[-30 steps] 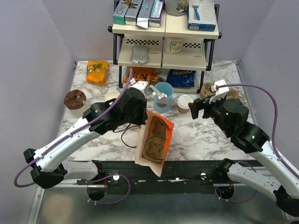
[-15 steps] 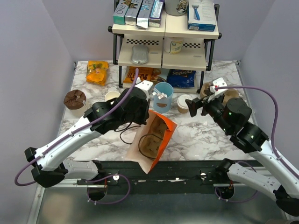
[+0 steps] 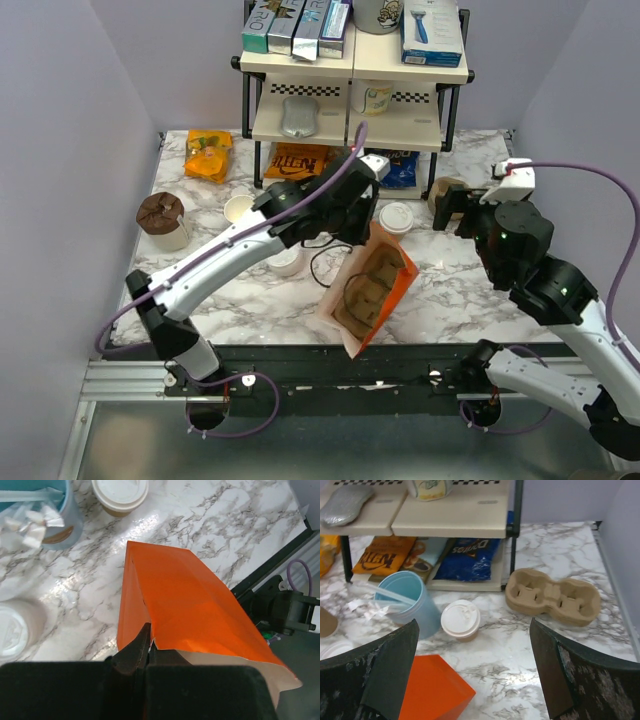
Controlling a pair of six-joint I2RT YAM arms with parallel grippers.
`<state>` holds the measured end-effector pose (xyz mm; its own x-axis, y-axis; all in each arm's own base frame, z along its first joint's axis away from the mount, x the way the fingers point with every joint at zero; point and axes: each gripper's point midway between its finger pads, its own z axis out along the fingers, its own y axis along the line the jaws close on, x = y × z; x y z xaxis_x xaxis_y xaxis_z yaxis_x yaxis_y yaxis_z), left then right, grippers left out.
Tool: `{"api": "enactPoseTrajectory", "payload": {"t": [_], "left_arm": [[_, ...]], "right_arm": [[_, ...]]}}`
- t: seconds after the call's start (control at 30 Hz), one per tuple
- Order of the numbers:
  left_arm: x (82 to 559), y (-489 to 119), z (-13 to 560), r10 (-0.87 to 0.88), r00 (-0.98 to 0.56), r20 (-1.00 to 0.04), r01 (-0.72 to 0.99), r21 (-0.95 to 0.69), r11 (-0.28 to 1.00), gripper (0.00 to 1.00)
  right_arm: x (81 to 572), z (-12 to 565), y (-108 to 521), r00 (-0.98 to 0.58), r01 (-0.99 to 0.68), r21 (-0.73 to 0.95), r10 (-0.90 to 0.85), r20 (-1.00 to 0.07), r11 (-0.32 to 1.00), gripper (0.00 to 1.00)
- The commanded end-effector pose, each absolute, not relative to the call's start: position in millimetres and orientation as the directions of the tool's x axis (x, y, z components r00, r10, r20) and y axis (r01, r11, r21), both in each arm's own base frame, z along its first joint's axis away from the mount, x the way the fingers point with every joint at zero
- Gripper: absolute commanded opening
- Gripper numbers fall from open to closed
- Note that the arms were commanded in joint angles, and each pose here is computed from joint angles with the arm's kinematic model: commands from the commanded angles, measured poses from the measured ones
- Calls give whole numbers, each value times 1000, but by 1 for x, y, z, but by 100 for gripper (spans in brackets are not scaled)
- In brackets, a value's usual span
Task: Pack the takeout coffee
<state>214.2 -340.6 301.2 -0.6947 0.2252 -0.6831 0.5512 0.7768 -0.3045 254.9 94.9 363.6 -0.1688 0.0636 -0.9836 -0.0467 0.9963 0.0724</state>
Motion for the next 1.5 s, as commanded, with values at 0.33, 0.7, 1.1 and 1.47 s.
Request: {"api": "enactPoseTrajectory", "payload": {"t": [0.33, 0.7, 1.1, 1.47], "left_arm": [[229, -474, 295, 307, -692, -653, 679, -446, 583, 3], [241, -490, 320, 239, -647, -724, 708, -454, 540, 74], [249, -445, 366, 157, -572, -805, 709, -389, 589, 99], [247, -382, 390, 60, -517, -854, 629, -332, 703, 99]], "right_arm": [[223, 372, 38, -55, 96, 152, 158, -986, 984, 100], [223, 372, 40, -62, 79, 137, 142, -988, 987, 100], [220, 378, 51, -71, 14, 176, 177, -982, 984, 100], [217, 364, 58, -153, 21, 236, 237, -960, 972, 100]]}}
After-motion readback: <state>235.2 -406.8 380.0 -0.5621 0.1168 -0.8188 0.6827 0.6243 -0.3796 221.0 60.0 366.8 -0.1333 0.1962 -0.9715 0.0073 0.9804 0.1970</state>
